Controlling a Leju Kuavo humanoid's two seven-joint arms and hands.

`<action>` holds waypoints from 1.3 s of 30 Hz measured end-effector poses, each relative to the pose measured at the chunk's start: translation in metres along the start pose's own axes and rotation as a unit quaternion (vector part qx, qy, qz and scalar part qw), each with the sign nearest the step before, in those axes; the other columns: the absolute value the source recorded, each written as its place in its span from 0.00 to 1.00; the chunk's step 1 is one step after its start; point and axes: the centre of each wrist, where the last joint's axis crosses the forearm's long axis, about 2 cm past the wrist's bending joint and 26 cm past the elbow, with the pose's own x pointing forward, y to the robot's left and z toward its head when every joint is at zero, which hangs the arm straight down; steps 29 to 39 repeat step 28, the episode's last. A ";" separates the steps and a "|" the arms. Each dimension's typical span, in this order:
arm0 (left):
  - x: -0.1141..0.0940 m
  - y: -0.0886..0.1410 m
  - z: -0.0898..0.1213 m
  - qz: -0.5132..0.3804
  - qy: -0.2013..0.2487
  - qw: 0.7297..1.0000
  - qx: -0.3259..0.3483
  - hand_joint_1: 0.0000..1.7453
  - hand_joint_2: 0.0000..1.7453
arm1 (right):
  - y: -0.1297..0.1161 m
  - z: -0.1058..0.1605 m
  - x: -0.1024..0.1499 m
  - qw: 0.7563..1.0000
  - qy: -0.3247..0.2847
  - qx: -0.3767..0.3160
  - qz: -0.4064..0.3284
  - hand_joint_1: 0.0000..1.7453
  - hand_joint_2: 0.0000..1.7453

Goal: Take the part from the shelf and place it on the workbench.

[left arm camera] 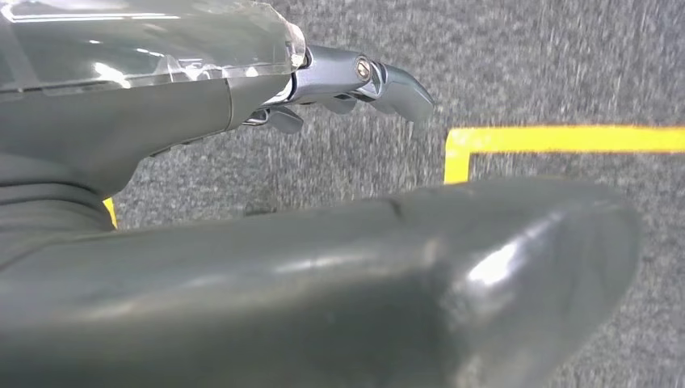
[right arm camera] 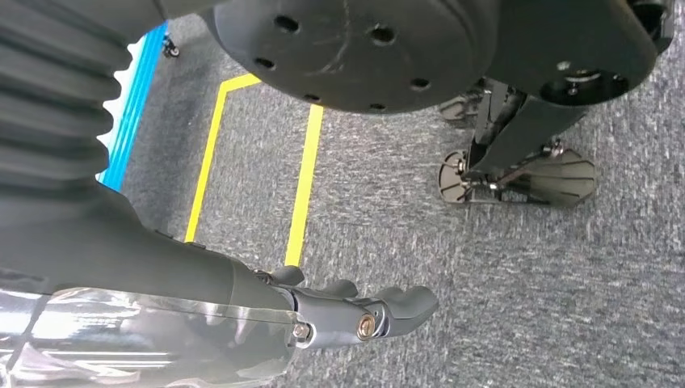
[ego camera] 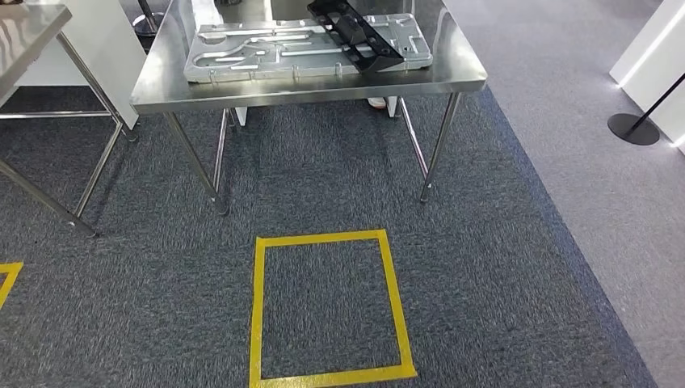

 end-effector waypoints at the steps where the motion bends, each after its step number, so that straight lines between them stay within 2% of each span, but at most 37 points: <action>1: 0.000 0.000 0.000 0.000 0.000 1.000 0.000 0.00 0.00 | 0.000 0.000 0.000 1.000 0.000 0.000 0.000 0.00 1.00; 5: -0.002 0.000 0.001 0.001 0.004 1.000 0.000 0.00 0.00 | 0.000 0.000 -0.001 1.000 0.001 -0.003 -0.001 0.00 1.00; 8: -0.002 -0.002 0.001 0.004 0.008 1.000 0.001 0.00 0.75 | -0.004 0.000 0.001 1.000 0.003 -0.011 -0.003 0.00 1.00; 9: -0.002 -0.004 0.001 0.005 0.009 1.000 0.002 0.00 1.00 | -0.005 0.000 0.002 1.000 0.002 -0.014 -0.003 0.00 0.75; 12: -0.003 -0.006 0.001 0.008 0.014 1.000 0.005 0.00 1.00 | -0.009 0.000 0.002 1.000 -0.002 -0.019 -0.006 0.00 0.75; 13: -0.003 -0.006 0.001 0.009 0.016 1.000 0.006 0.00 1.00 | -0.009 0.000 0.002 1.000 -0.003 -0.020 -0.007 0.00 1.00; 16: -0.003 -0.006 0.001 0.015 0.026 1.000 0.010 0.00 1.00 | -0.011 0.000 0.000 1.000 -0.002 -0.023 -0.010 0.00 1.00; 18: -0.005 -0.005 0.002 0.016 0.033 0.999 0.012 0.00 0.50 | -0.012 0.000 -0.003 1.000 -0.001 -0.025 -0.013 0.00 1.00; 20: -0.007 -0.005 0.003 0.017 0.040 0.999 0.014 0.00 0.00 | -0.014 0.000 -0.005 0.999 0.000 -0.026 -0.018 0.00 0.50; 22: -0.008 -0.004 0.004 0.018 0.047 0.999 0.017 0.00 0.00 | -0.015 0.001 -0.007 0.999 0.002 -0.028 -0.023 0.00 0.00; 28: -0.012 0.000 0.006 0.012 0.062 0.998 0.023 0.00 0.00 | -0.017 0.001 -0.012 0.999 0.002 -0.033 -0.031 0.00 0.00; 39: -0.012 0.000 0.006 0.012 0.062 0.998 0.023 0.00 0.00 | -0.017 0.001 -0.012 0.999 0.002 -0.033 -0.031 0.00 0.00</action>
